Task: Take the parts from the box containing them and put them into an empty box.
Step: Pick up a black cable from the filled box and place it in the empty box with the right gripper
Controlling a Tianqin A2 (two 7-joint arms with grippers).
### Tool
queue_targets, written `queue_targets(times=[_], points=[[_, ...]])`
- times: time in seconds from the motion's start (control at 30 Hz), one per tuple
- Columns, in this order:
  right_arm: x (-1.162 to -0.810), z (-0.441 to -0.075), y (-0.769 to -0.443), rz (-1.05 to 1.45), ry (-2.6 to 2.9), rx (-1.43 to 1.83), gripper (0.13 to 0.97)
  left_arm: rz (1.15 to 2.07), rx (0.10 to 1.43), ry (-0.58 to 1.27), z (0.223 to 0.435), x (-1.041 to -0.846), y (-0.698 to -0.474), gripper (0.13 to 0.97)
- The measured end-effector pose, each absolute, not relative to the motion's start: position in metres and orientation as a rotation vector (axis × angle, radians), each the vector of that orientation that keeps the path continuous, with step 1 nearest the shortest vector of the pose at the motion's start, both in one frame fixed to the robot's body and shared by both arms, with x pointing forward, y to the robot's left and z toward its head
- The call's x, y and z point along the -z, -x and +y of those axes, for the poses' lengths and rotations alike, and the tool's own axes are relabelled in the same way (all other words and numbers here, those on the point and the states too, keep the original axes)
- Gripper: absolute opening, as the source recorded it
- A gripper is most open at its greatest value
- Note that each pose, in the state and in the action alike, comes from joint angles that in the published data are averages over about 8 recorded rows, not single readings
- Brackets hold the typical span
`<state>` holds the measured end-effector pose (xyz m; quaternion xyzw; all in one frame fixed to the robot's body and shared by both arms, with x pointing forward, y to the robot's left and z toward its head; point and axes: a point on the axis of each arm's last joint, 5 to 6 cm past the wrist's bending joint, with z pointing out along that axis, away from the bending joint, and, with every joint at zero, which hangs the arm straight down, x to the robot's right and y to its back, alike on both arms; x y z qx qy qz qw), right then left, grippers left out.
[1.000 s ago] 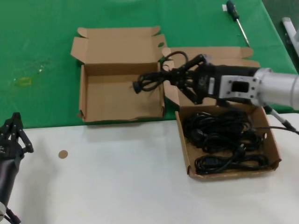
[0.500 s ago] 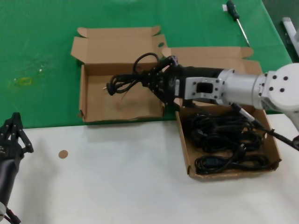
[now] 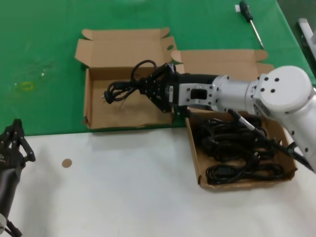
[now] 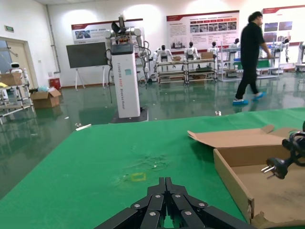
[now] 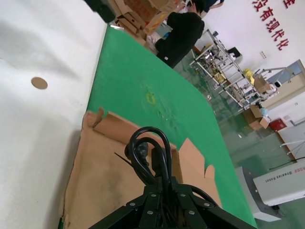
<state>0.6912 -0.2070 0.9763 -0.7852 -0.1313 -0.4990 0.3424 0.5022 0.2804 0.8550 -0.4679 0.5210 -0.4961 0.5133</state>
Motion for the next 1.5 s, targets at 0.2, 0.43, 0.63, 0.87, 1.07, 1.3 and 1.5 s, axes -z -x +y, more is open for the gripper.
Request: queue_targets(times=[0.2,0.43,0.63,0.87,1.07,1.3,1.5], points=[[-0.967,-0.202,-0.704,-0.329,2.054,1.299,0.169,1.253,1.193,1.125,0.28,-0.855,-0.502,0.152],[-0.959,-0.198,-0.711,-0.318,2.059,1.304,0.169,1.253,1.193,1.125,0.28,-0.855,-0.502,0.152],[-0.954,-0.194,-0.716,-0.31,2.059,1.311,0.169,1.253,1.193,1.125,0.28,-0.855,-0.502,0.152],[-0.951,-0.189,-0.72,-0.298,2.055,1.319,0.169,1.253,1.193,1.125,0.28,-0.855,-0.502,0.152],[-0.948,-0.184,-0.72,-0.292,2.047,1.317,0.169,1.253,1.193,1.125,0.28,-0.855,-0.502,0.152],[-0.943,-0.178,-0.72,-0.288,2.046,1.308,0.169,1.253,1.193,1.125,0.28,-0.855,-0.502,0.152],[-0.94,-0.177,-0.723,-0.276,2.048,1.308,0.169,1.253,1.193,1.125,0.28,-0.855,-0.502,0.152]])
